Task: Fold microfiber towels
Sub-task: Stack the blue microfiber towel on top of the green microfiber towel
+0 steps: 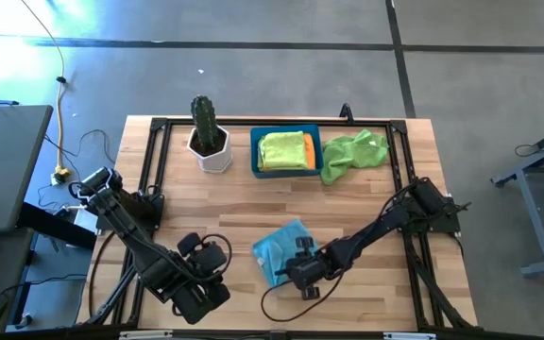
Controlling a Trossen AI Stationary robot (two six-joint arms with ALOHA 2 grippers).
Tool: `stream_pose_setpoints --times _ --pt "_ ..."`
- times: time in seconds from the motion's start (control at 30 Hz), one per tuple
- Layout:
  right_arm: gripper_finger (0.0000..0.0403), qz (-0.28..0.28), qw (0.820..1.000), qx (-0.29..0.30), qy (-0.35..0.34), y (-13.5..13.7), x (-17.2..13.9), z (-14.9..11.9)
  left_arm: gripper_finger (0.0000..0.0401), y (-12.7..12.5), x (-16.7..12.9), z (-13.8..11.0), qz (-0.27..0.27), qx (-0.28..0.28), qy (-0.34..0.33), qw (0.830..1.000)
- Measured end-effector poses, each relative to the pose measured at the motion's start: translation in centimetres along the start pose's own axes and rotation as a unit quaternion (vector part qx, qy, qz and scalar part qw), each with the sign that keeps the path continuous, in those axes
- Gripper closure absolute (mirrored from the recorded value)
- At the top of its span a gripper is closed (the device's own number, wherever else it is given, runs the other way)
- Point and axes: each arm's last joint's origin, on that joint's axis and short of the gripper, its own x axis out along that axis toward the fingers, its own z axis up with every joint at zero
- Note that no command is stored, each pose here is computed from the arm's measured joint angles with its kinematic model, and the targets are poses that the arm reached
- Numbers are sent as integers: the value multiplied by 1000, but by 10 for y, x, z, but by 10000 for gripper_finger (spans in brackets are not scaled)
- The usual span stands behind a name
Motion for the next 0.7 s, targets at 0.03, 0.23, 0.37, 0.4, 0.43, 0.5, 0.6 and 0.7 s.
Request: stream_pose_setpoints --times 0.03,0.23,0.37,0.4,0.43,0.5,0.6,0.7 --pt "305 -2 1000 4 -1 -1 0 0 272 0 0 0 1 0 -2 1000" --pt "394 -22 1000 4 -8 -1 1 0 272 0 0 1 3 0 -13 1000" --pt "394 -18 1000 14 -6 -1 0 1 272 1 0 1 5 1 -12 1000" --pt "397 -13 1000 15 -5 -1 -2 3 272 1 0 1 6 2 -12 1000" --pt "399 -5 1000 16 -3 -2 -4 6 272 1 0 1 8 3 -12 1000" --pt "399 15 1000 22 3 -5 -8 12 272 2 0 1 11 4 -11 1000" --pt "401 47 998 25 29 -14 -19 22 272 3 1 2 14 4 -10 1000" --pt "402 66 997 28 36 -28 -39 41 272 3 2 4 17 0 -10 1000"
